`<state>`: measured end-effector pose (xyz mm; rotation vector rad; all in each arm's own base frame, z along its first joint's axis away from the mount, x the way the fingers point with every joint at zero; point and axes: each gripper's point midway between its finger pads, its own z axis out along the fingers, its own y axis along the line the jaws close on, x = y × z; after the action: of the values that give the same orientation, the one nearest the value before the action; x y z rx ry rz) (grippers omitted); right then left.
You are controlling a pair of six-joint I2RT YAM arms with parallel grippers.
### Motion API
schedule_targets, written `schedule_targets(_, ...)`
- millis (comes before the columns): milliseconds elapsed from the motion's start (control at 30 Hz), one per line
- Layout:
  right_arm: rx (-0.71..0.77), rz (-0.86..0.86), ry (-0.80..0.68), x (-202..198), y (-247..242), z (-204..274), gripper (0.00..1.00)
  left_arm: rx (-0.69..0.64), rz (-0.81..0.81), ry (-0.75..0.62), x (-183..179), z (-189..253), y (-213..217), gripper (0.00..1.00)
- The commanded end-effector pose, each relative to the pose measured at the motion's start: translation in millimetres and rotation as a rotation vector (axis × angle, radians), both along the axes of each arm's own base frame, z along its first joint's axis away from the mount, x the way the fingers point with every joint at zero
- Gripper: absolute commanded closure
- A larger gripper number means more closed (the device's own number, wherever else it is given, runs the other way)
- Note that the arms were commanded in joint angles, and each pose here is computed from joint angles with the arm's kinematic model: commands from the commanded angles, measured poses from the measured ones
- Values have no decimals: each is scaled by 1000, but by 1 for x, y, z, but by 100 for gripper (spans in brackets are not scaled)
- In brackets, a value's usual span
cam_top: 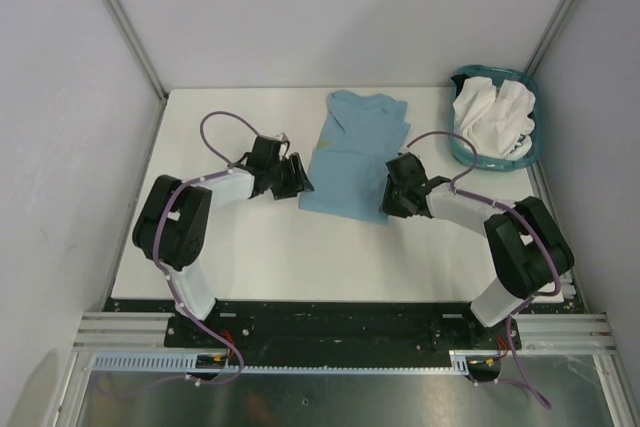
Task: Fold and stack the t-shirts
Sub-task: Grab one side of the 2/3 rectangular tshirt with both arms
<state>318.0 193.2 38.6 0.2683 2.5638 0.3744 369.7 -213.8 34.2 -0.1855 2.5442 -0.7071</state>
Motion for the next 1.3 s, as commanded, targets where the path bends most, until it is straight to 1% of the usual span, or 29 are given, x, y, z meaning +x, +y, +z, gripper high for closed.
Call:
schedule_targets(0,-18,-24,-22,-4,-4,6,71,-36,18,-92,7,28,-3,40)
schedule_targets(233,-24,-25,4,-16,-8,-3,70,-34,19,-81,-1,22,-2,40)
schedule_targets(700,10,-7,36,-26,6,-20,69,-27,30,-56,-17,13,3,41)
schedule_targets(767,4,-5,42,-28,6,-23,73,-23,35,-49,-20,10,5,42)
schedule_targets(800,1,-6,46,-29,5,-25,77,-22,34,-47,-21,10,5,42)
schedule_targets(900,-15,-13,52,-29,0,-26,94,-21,32,-39,-23,7,4,45)
schedule_targets(933,-23,-18,53,-29,-4,-26,97,-22,29,-36,-24,6,4,46)
schedule_targets(1033,-36,-30,52,-28,-15,-23,100,-20,25,-26,-27,3,3,49)
schedule_targets(1267,-31,-32,44,-26,-24,-18,100,-17,31,-8,-38,-1,3,56)
